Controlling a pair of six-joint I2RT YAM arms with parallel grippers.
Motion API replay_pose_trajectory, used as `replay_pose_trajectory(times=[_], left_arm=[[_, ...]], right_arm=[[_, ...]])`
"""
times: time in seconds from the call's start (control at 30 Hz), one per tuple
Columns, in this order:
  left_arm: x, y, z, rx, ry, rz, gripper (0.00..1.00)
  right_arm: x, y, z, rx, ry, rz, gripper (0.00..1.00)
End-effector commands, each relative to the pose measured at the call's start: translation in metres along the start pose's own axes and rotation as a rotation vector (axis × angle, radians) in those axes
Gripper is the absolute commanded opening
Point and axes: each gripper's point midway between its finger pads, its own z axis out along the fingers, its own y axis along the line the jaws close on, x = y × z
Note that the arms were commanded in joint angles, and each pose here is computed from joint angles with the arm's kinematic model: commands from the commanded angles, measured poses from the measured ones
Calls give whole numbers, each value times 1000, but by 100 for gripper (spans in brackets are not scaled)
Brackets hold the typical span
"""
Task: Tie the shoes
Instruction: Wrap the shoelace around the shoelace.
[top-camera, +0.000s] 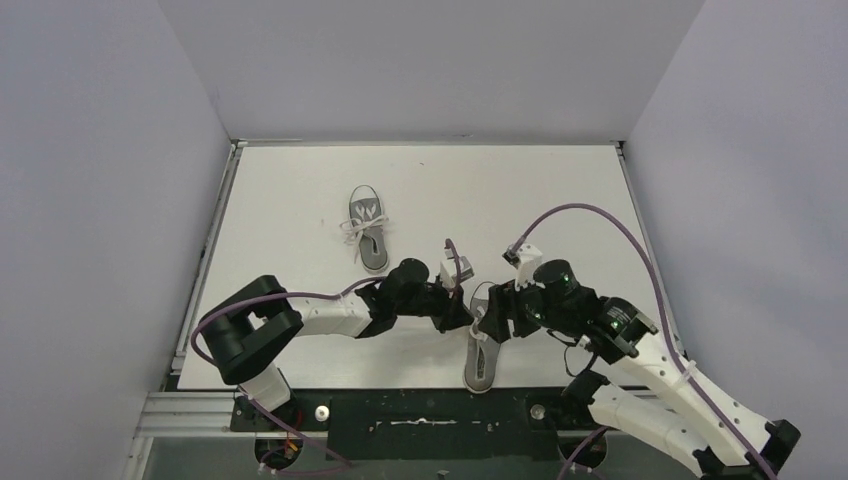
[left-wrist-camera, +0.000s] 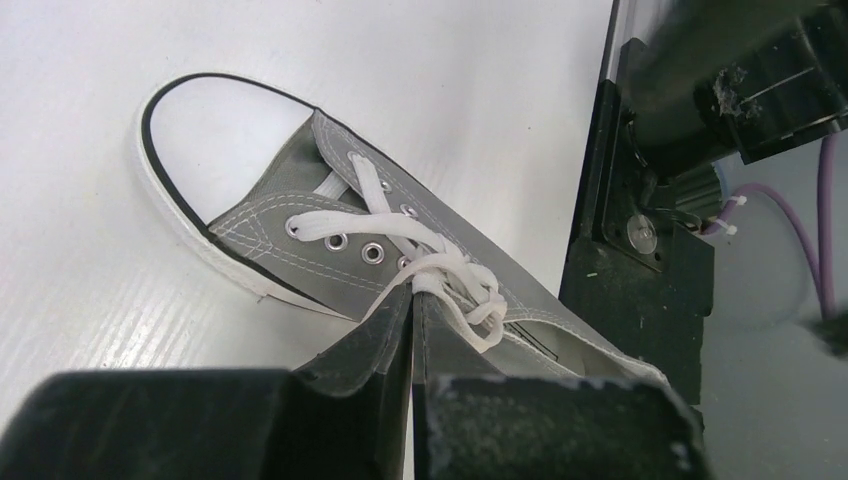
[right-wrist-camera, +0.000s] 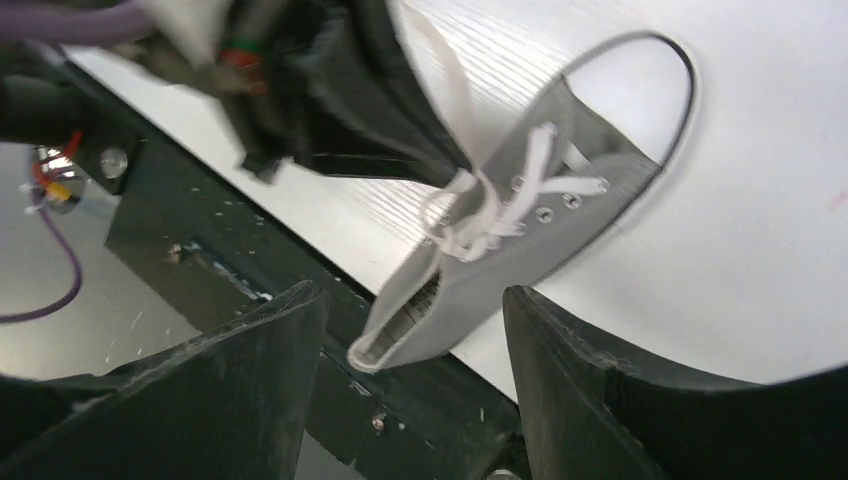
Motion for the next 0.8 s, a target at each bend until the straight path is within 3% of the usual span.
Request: replay_pose_trajectory(times=[0.0,0.1,0.27,0.4,0.57,0.77], left_arm=[[-20,-10,3,73,-6,-68,0],[-20,-5,3,79,2,-97,0],[-21,-2,5,109,21,-147,0],[-20,-2,7,131,33,-162,0],[-16,-3,11,155,60,-162,0],[-10,0,10,144,69,-151,0]], right_arm=[[-34,49,-18,-216,-261,-237,64],[-24,73,-20,-312,-289,-425,65],[8,118,2,-374,-147,-825,68],[22,133,36,-308,-63,-1157,70],[8,108,82,-71,-37,-1338,63],[19,104,114,-82,33,-1504,61]])
